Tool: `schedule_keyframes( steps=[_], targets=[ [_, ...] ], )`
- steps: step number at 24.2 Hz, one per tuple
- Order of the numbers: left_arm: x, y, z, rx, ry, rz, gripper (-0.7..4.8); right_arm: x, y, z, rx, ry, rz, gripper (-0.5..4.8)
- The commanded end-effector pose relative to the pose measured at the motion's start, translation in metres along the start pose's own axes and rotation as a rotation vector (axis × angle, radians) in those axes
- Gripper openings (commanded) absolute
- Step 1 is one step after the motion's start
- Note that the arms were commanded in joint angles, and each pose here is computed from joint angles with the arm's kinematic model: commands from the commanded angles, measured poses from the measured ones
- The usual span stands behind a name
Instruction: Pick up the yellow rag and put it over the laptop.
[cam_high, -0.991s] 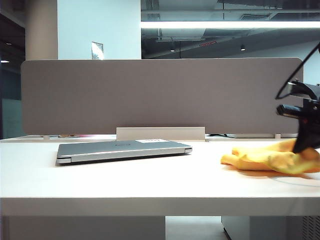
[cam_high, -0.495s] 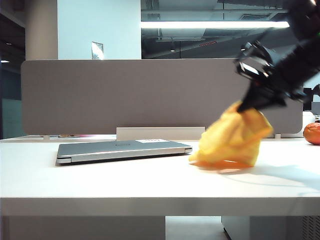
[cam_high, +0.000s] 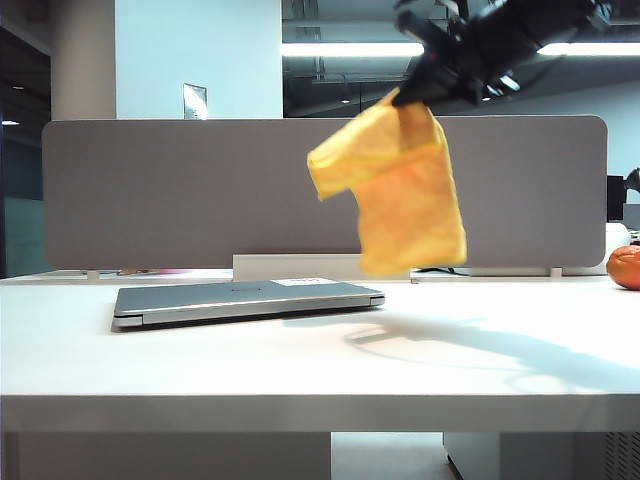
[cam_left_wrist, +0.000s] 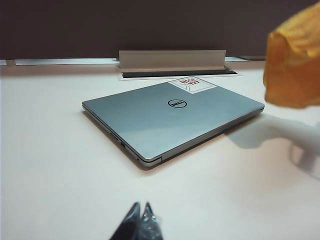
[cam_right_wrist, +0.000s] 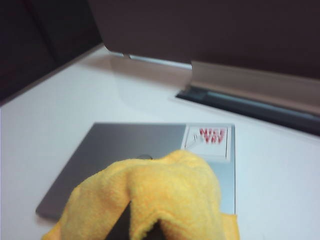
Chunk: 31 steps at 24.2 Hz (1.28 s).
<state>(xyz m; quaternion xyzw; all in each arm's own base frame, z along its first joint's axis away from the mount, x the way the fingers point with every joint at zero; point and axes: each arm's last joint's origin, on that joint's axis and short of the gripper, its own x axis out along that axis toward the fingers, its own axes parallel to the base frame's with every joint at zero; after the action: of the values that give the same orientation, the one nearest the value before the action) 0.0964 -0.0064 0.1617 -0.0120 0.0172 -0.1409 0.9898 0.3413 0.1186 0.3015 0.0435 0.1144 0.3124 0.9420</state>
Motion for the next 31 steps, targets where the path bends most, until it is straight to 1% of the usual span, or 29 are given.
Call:
schedule_keyframes(
  steps=[1, 8, 10, 13, 17, 20, 24, 29, 31],
  targets=[
    [0.0, 0.0, 0.002, 0.006, -0.017, -0.003, -0.06, 0.009, 0.005, 0.016, -0.02, -0.05, 0.02, -0.07],
    [0.0, 0.0, 0.002, 0.006, -0.017, -0.003, -0.06, 0.042, 0.014, 0.023, -0.03, -0.053, 0.069, -0.07],
    [0.0, 0.0, 0.003, 0.006, -0.018, -0.003, -0.06, 0.064, 0.019, 0.02, -0.033, -0.044, 0.095, -0.07],
    [0.0, 0.0, 0.002, 0.005, -0.014, -0.003, -0.06, 0.095, 0.021, 0.013, -0.014, -0.03, 0.116, -0.07],
    [0.0, 0.0, 0.002, 0.005, -0.015, -0.003, -0.06, 0.133, 0.019, 0.008, -0.011, -0.044, 0.134, -0.07],
    [0.0, 0.0, 0.002, 0.005, -0.014, -0.004, -0.06, 0.153, 0.018, 0.003, 0.023, -0.044, 0.142, -0.07],
    [0.0, 0.0, 0.002, 0.004, -0.015, -0.004, -0.06, 0.173, 0.016, -0.009, 0.037, -0.036, 0.147, -0.07],
    [0.0, 0.0, 0.002, 0.004, -0.017, -0.004, -0.06, 0.194, 0.015, -0.036, 0.144, 0.015, 0.148, -0.07],
    [0.0, 0.0, 0.003, -0.02, -0.019, -0.004, -0.06, 0.199, 0.013, -0.047, 0.179, 0.041, 0.144, -0.06]
  ],
)
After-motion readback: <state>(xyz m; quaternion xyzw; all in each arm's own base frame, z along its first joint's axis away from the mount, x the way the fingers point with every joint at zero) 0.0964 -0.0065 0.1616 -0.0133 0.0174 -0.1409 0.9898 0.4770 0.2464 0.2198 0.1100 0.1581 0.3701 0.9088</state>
